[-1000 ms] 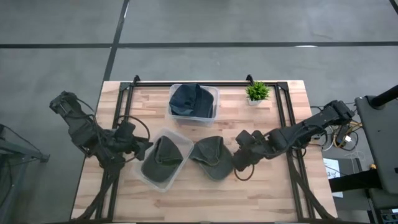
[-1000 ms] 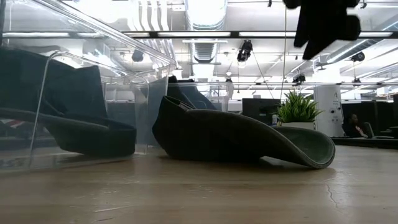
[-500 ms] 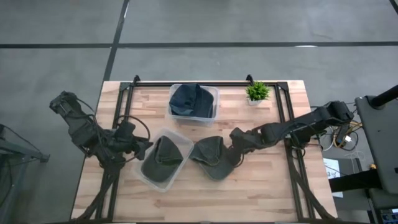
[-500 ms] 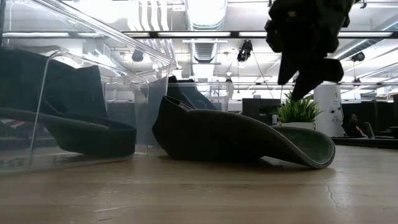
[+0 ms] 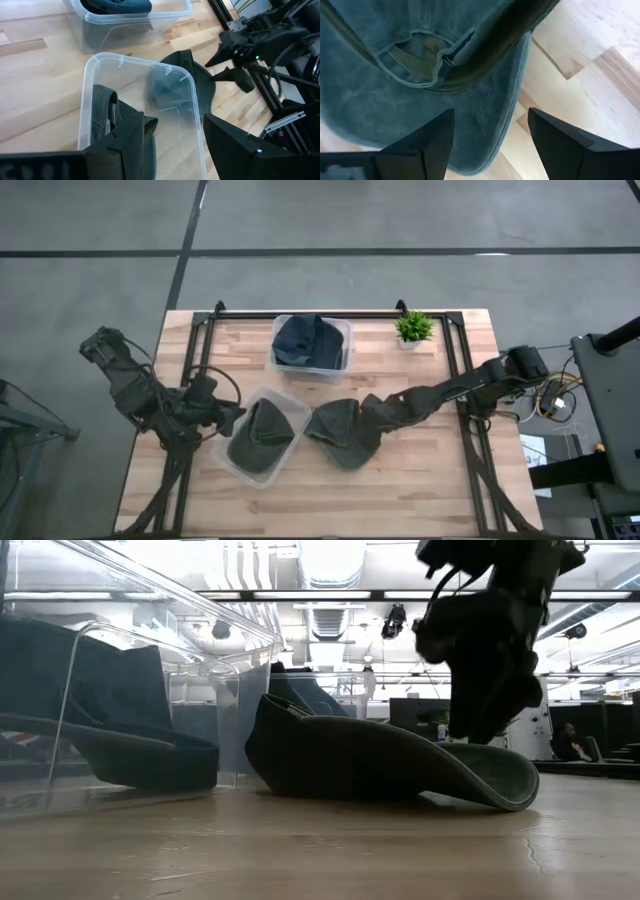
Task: Pick & Place hat
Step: Put the black cap into the bottom transparent bin
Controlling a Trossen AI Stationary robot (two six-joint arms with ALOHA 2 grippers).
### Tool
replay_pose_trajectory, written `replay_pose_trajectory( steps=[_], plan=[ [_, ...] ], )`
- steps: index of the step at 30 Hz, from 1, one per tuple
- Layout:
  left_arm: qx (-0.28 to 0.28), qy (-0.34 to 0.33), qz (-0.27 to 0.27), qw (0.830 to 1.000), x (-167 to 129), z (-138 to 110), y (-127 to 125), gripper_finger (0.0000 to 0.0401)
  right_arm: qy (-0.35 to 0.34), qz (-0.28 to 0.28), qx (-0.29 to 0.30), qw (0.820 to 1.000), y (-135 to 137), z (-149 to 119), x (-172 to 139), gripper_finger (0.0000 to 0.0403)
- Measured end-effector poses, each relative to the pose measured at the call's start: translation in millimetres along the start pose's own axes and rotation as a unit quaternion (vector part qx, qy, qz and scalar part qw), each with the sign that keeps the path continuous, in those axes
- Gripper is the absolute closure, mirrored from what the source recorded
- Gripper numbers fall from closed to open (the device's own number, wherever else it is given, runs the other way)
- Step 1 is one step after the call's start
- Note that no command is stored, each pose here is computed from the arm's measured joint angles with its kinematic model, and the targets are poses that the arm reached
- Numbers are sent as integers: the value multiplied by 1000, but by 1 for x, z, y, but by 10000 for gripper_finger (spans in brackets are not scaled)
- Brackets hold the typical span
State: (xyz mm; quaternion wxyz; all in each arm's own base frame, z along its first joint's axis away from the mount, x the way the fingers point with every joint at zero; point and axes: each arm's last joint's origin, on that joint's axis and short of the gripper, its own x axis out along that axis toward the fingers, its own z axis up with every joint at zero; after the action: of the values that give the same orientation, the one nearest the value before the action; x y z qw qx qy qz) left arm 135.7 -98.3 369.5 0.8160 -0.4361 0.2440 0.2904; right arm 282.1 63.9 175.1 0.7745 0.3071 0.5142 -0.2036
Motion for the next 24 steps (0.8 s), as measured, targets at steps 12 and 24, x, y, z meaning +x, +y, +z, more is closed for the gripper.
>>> replay_pose_trajectory(
  steps=[12, 24],
  plan=[
    [-1, -1, 0, 1000, 0, 0, 0, 204, 63, -11, -9, 998, 2, -3, 43, 175],
    [8, 1, 0, 1000, 0, 0, 0, 204, 63, 15, 4, 998, 5, -2, 32, 280]
  ],
)
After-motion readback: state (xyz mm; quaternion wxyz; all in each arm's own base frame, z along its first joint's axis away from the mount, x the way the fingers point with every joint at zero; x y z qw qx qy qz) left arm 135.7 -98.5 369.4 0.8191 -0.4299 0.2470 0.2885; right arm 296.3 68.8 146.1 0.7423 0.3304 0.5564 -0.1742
